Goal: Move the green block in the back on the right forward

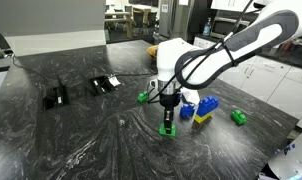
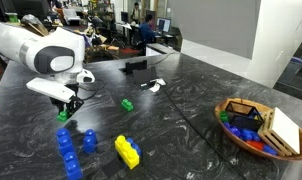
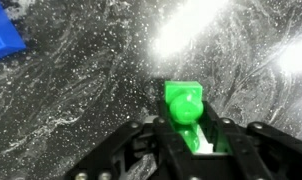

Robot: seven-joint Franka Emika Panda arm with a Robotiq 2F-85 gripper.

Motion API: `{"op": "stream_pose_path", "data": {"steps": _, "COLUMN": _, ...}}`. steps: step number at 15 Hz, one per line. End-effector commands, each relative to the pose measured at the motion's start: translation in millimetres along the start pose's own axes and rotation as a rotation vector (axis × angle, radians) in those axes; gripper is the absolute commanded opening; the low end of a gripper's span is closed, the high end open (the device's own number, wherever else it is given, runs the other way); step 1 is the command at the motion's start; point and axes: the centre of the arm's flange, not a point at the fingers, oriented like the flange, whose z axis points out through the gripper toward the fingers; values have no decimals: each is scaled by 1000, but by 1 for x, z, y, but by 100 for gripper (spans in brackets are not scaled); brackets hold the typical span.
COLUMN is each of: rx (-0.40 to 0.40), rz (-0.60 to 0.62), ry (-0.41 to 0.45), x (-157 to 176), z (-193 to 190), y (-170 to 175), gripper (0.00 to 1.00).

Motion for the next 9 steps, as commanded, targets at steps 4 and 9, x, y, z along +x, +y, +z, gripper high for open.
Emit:
{"op": "stream_pose_path", "data": {"steps": 4, "rx": 16, "rz": -90, "ry": -41, "x": -9, "z": -12, "y": 15, "gripper": 73}}
{"op": "stream_pose_path", "data": {"steps": 9, "rx": 6, "rz": -67, "ry": 60, "x": -6, "z": -54, "y": 29, "gripper": 100}}
